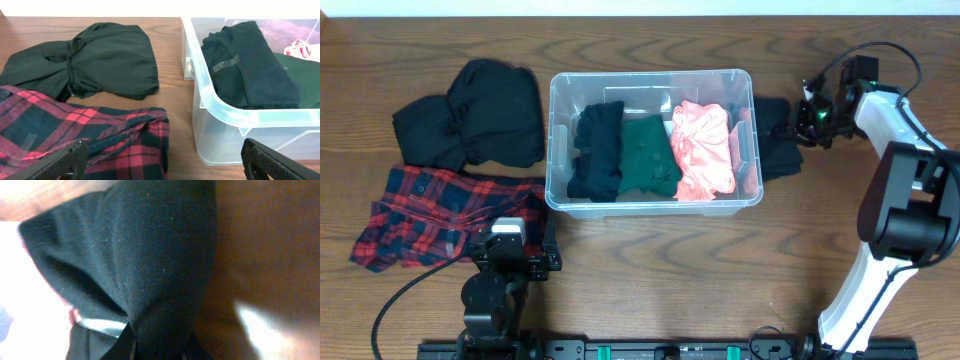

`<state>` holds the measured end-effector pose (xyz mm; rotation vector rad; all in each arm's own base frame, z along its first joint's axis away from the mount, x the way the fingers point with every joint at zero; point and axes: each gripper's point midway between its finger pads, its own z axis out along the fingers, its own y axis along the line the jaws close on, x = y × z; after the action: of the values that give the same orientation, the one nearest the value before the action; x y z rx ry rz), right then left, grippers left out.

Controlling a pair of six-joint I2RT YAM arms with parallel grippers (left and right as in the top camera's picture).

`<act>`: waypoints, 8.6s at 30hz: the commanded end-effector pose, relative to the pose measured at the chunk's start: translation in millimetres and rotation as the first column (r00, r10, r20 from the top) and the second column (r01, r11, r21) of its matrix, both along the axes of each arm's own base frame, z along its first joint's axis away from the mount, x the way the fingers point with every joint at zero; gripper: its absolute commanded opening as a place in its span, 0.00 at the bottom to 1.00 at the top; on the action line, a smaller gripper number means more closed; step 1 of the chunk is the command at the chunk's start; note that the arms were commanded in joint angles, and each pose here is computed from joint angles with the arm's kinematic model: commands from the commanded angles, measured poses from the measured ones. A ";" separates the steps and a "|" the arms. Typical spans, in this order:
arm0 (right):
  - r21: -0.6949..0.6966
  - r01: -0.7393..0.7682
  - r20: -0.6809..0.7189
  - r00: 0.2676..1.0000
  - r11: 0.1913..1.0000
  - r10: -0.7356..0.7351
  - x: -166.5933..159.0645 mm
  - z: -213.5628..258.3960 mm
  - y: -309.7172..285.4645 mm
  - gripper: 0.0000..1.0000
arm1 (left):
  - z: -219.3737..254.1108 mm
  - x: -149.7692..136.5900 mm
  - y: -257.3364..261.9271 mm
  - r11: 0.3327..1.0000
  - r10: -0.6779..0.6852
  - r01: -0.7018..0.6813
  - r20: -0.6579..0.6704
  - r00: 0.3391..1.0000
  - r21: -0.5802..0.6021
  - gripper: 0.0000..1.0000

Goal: Pack container
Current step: 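Grasp the remaining black garment on the right with the right gripper, then lay the black garment on top of the pink one in the bin, then reach the left gripper to the red plaid shirt and grasp it, then lift the red plaid shirt and carry it over the bin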

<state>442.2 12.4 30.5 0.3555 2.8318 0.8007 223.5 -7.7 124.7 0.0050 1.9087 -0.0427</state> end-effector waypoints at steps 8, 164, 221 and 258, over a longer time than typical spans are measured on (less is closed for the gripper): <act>-0.067 -0.018 0.383 0.923 0.998 0.043 -41.6 208.6 28.3 0.01 | -9.1 -0.3 -2.3 1.000 -0.013 0.013 -0.018 1.000 0.000 0.98; -0.245 0.455 0.408 0.849 0.856 -0.335 -86.1 229.3 -45.1 0.99 | -119.7 3.2 189.0 0.286 0.075 -0.844 -0.868 0.491 -0.453 0.98; -0.245 0.455 0.408 0.849 0.856 -0.335 -86.1 229.3 -45.1 0.99 | 189.5 122.7 -114.8 0.508 0.010 -0.138 -0.154 0.988 -0.850 0.06; -0.245 0.455 0.408 0.849 0.856 -0.335 -86.1 229.3 -45.1 0.99 | 169.0 136.1 -180.9 0.842 -0.092 0.070 -0.014 0.996 -0.534 0.70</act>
<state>355.8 -30.7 259.5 0.6393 2.3723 0.2531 355.4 -183.5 281.3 -0.5223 1.8968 -0.7562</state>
